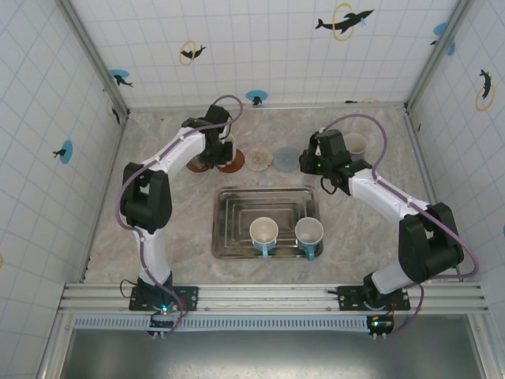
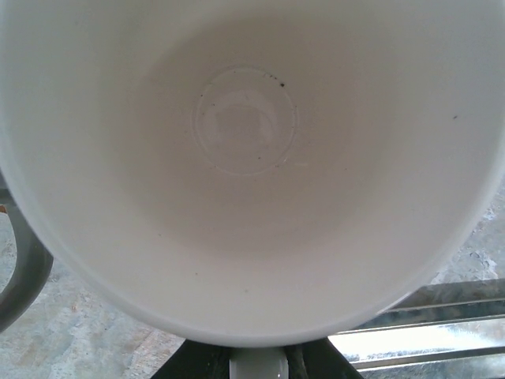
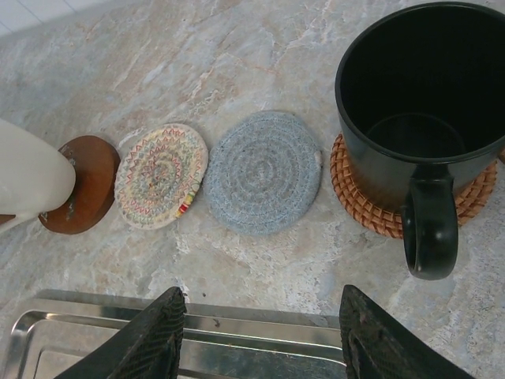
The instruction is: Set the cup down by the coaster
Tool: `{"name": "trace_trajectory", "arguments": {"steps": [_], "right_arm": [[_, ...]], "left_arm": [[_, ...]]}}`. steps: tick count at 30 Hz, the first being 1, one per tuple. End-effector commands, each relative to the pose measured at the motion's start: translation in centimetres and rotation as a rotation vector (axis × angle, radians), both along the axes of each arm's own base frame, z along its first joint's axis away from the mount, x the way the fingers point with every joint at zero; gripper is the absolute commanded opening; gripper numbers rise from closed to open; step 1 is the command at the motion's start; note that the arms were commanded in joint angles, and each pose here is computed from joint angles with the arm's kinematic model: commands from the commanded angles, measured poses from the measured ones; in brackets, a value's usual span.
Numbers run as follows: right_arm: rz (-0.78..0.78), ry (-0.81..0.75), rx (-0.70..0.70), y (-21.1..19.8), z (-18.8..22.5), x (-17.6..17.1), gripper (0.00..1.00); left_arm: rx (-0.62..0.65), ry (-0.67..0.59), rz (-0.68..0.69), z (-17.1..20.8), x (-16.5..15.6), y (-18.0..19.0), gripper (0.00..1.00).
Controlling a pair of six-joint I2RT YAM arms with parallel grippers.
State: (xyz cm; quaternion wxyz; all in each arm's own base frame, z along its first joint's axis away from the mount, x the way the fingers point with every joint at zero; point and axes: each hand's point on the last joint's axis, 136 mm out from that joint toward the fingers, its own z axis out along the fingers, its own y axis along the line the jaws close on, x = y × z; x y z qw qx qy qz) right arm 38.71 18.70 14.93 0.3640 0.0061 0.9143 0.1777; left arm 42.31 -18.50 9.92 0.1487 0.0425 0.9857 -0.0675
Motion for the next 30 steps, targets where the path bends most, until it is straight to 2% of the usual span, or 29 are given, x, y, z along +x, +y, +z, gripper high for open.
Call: {"name": "trace_trajectory", "arguments": {"steps": [1,30], "right_arm": [[-0.001,-0.006,0.015,0.2,0.5,0.5,0.54],[0.003,0.013,0.019,0.4,-0.1,0.7,0.54]], "left_arm": [[-0.026,-0.039,-0.021,1.3,1.3,-0.5,0.0],[0.007,-0.021,-0.002,0.9,1.3,0.0,0.0]]}}
